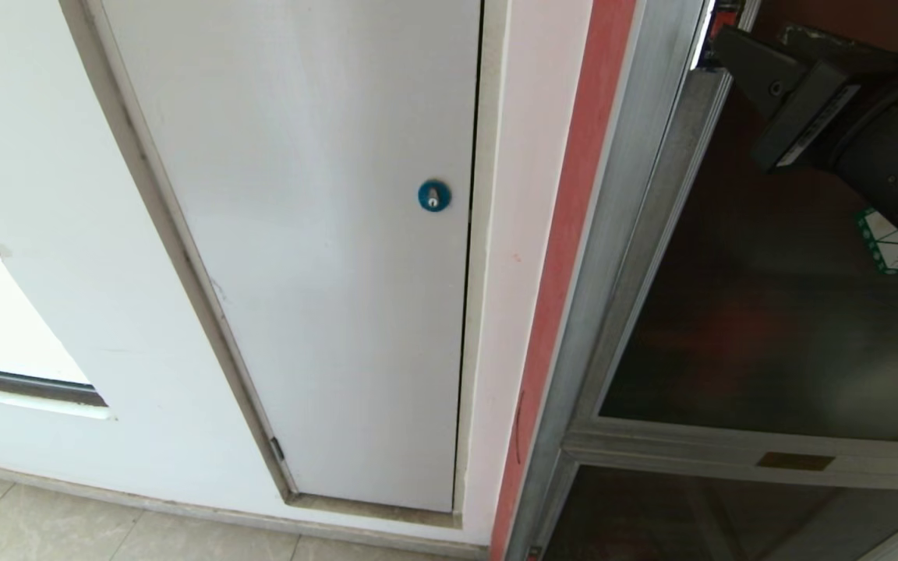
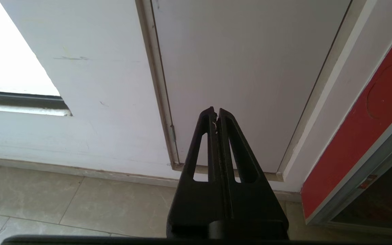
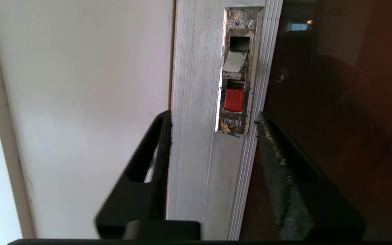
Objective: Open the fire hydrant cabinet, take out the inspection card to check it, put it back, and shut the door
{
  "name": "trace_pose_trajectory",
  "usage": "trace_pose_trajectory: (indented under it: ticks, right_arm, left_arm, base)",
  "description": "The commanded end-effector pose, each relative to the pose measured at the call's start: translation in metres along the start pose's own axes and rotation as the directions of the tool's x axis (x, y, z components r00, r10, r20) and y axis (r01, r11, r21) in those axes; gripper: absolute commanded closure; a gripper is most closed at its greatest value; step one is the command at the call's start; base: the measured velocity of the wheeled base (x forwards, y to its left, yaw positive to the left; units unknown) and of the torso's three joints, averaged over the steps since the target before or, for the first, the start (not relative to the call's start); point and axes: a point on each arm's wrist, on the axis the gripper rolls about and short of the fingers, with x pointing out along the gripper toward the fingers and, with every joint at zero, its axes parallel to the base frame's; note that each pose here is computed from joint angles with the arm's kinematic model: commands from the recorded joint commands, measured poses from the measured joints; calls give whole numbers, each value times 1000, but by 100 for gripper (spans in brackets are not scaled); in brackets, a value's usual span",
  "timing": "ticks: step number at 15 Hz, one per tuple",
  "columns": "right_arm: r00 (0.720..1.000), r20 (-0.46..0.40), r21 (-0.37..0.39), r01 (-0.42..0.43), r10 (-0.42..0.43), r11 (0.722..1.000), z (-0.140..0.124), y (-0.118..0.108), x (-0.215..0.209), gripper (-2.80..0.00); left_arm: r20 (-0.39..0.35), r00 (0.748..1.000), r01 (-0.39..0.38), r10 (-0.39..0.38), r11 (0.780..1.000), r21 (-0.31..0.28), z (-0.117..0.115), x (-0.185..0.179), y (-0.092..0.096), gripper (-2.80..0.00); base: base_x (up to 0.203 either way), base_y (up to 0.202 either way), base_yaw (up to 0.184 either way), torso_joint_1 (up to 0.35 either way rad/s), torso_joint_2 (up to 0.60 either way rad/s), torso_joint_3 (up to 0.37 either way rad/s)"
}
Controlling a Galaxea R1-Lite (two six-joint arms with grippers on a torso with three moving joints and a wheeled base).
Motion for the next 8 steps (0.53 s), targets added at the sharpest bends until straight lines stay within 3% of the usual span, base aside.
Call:
trace_pose_trajectory:
  ticks: [1,8]
  right_arm:
    - [1000,7,0,5,-5,1000,-1,3,7,-280]
    - [993,22,6,112,-112,994,5,6,25,-280]
  left_arm:
    - [-1,1000,0,0,1000,0,0,0,0,0]
    - [0,1000,0,0,1000,0,0,0,0,0]
  base:
    - [0,0,0,0,0,0]
    - [0,0,0,0,0,0]
